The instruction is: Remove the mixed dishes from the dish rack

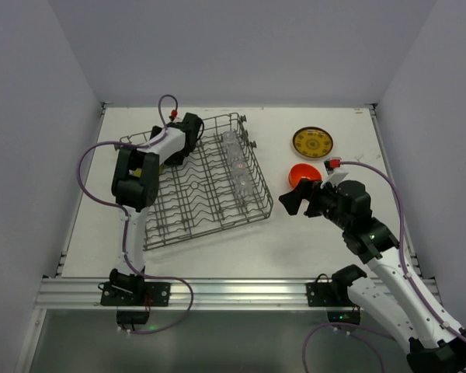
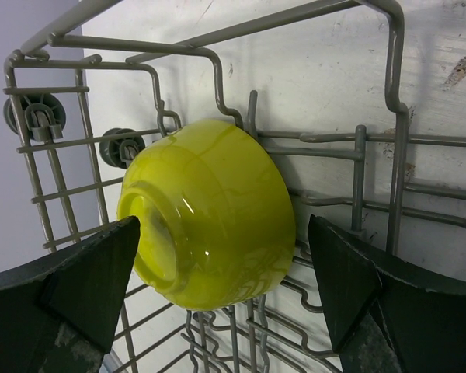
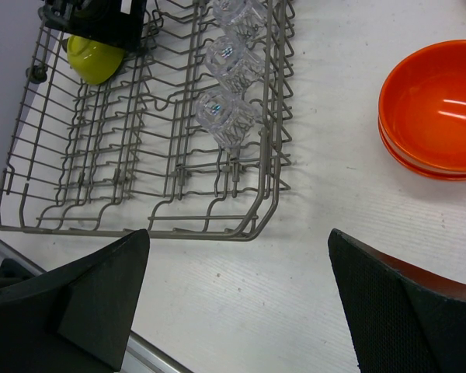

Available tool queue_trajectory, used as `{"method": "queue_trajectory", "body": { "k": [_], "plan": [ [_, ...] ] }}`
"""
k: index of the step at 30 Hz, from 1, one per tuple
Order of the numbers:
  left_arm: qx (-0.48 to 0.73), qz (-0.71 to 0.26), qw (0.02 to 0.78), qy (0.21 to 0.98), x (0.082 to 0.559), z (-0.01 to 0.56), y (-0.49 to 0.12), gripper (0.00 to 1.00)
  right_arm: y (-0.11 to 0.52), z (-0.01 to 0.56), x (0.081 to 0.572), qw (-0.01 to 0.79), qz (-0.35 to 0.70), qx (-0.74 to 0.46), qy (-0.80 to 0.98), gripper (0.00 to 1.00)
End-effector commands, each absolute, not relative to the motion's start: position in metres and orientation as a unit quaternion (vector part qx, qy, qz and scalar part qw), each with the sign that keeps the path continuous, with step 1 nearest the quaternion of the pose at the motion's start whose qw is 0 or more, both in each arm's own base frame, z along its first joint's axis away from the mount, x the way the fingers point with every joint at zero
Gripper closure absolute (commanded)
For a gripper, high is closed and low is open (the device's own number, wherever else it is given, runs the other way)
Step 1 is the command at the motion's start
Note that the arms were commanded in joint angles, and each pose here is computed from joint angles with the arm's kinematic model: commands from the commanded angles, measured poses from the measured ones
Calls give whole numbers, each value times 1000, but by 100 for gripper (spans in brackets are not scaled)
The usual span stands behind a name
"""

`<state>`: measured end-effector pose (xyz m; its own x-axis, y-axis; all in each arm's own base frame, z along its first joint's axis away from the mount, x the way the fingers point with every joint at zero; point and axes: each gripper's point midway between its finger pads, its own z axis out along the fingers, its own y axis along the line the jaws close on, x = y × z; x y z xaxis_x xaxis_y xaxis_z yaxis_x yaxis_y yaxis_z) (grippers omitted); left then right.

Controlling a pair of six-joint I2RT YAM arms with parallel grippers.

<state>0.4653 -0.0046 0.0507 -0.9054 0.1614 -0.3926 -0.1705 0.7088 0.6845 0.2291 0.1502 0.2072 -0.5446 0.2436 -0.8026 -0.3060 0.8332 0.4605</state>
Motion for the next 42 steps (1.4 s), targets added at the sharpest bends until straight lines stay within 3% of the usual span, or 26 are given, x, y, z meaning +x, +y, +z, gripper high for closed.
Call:
{"method": "queue_trajectory", "body": {
  "k": [1, 42],
  "plan": [
    [-1, 406, 216, 888, 470, 62, 4, 7, 154, 214, 232, 492, 296, -32, 818, 1],
    [31, 435, 167, 884, 460, 52, 18, 4, 156, 216, 230, 491, 303, -37, 816, 1]
  ]
}}
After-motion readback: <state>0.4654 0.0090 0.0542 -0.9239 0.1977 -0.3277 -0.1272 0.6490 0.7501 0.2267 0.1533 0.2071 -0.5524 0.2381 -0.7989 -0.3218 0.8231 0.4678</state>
